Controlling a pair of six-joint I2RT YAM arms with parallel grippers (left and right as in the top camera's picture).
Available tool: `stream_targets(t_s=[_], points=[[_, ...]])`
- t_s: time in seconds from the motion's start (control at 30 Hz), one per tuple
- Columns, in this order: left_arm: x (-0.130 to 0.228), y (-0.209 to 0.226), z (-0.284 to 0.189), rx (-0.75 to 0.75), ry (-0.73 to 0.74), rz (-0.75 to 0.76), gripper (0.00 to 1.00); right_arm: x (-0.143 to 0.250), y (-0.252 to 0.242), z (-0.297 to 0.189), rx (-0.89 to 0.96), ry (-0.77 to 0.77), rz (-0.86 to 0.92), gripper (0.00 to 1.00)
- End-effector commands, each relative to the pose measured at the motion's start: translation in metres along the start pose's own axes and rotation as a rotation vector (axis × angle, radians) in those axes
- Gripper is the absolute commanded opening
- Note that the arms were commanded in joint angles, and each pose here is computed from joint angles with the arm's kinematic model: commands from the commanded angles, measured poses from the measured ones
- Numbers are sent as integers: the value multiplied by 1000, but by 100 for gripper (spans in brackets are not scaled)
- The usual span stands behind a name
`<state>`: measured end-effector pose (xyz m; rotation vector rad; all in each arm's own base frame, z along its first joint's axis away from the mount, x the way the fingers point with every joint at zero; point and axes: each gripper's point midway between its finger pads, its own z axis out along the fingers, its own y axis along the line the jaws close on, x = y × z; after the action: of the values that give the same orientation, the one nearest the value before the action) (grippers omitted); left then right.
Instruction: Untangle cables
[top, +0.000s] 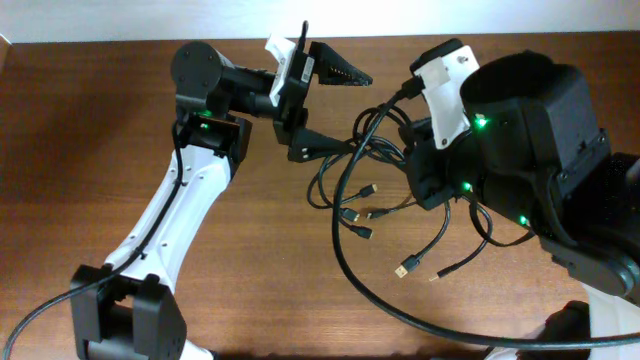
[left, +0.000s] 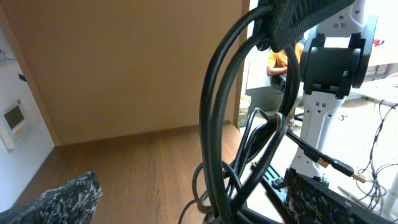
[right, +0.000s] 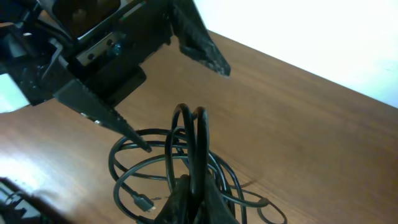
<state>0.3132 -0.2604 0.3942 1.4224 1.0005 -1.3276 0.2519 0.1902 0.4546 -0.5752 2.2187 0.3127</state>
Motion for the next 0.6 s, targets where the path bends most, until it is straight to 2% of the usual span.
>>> stream_targets(t_s=[0.0, 0.03, 0.1, 0.13, 0.17, 0.33, 0.4, 0.47, 0.5, 0.57], points=[[-4, -3, 2, 12, 2, 8, 96, 1, 7, -3, -42, -1, -2, 4], [-4, -3, 2, 12, 2, 8, 78, 1, 7, -3, -42, 0, -2, 4], [-3, -3, 2, 12, 2, 3, 58, 1, 10, -4, -64, 4, -2, 4], [-3, -3, 2, 12, 2, 2, 3, 1, 10, -4, -64, 3, -2, 4], [-3, -2, 2, 12, 3, -6, 0, 1, 10, -4, -64, 3, -2, 4], [2, 0, 0, 9, 3, -73, 0, 2, 11, -4, -67, 4, -2, 4], [8, 6, -12, -24, 4, -150, 0, 1, 5, -3, -37, -1, -10, 4], [19, 26, -63, -156, -6, -303, 0, -2, -20, -11, 69, -30, 14, 4], [27, 35, -110, -273, -29, -416, 0, -3, -33, -19, 98, -49, 32, 4], [19, 32, -157, -397, -47, -429, 0, -3, -53, -26, 150, -62, 54, 4]])
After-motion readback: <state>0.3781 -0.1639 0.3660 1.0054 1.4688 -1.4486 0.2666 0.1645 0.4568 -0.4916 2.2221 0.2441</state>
